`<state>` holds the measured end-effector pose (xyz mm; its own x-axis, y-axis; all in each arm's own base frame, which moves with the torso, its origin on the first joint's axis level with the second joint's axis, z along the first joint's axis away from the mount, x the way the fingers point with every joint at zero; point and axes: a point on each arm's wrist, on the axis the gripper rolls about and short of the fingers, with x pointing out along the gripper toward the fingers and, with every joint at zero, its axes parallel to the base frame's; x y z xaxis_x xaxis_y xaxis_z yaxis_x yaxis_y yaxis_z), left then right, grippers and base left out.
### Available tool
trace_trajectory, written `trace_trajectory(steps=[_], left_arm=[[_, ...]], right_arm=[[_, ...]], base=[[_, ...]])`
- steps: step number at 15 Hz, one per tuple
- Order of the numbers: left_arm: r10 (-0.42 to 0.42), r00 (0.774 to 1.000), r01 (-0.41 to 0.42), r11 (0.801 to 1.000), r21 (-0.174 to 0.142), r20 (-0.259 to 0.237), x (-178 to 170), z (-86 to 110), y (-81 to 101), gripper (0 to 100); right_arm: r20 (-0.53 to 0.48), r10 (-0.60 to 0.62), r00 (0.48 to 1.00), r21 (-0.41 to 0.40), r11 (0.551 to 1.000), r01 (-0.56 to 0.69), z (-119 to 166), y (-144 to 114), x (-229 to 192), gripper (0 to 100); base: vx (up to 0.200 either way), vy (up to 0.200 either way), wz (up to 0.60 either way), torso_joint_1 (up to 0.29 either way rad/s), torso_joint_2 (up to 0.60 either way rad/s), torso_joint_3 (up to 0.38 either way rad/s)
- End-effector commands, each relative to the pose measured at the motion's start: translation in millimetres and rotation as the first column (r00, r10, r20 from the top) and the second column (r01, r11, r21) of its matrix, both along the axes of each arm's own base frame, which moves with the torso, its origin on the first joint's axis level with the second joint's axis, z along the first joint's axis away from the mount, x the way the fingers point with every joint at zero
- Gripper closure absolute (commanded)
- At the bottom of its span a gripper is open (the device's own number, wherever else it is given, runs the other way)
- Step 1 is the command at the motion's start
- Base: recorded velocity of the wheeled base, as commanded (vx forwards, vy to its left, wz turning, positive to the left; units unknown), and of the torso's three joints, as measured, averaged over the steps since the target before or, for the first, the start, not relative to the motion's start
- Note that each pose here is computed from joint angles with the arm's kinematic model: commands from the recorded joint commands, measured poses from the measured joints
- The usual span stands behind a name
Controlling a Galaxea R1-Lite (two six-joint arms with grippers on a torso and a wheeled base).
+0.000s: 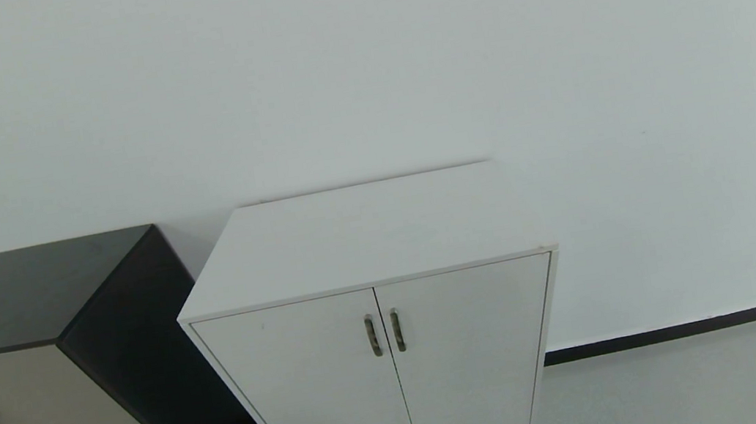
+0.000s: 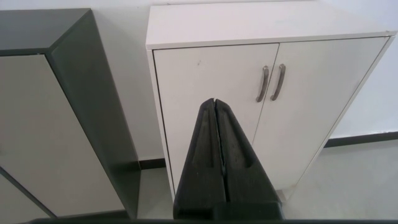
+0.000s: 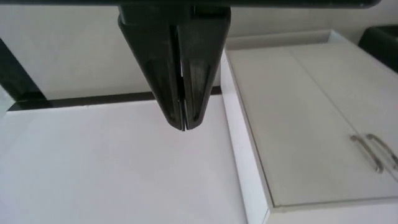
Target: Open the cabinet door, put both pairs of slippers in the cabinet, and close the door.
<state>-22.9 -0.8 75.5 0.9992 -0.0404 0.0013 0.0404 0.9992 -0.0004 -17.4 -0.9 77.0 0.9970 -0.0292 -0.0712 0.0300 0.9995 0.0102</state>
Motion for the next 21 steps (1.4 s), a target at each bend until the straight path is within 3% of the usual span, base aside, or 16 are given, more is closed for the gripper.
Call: trace_trajectory(steps=[1, 9, 11, 21], left_arm=[[0.001, 1.0, -0.001, 1.0, 0.0, -0.001, 0.1, 0.0, 0.0, 100], [0.001, 1.0, -0.001, 1.0, 0.002, -0.001, 0.1, 0.0, 0.0, 100], [0.001, 1.0, -0.001, 1.0, 0.002, -0.001, 0.1, 0.0, 0.0, 100], [0.001, 1.0, -0.001, 1.0, 0.002, -0.001, 0.1, 0.0, 0.0, 100]], right_arm=[[0.073, -0.013, 0.997, 0.011, 1.0, 0.012, -1.2, 0.2, -5.3, 100], [0.024, 0.02, 1.0, 0.0, 1.0, -0.02, -0.6, -0.2, -1.8, 100], [0.071, 0.004, 0.997, -0.009, 1.0, -0.003, -1.3, 0.1, -5.6, 100], [0.071, 0.051, 0.996, -0.005, 0.999, -0.051, -1.6, 1.3, -5.4, 100]], base=[[0.0, 0.0, 0.0, 0.0, 0.0, 0.0], [0.0, 0.0, 0.0, 0.0, 0.0, 0.0], [0.0, 0.0, 0.0, 0.0, 0.0, 0.0], [0.0, 0.0, 0.0, 0.0, 0.0, 0.0]])
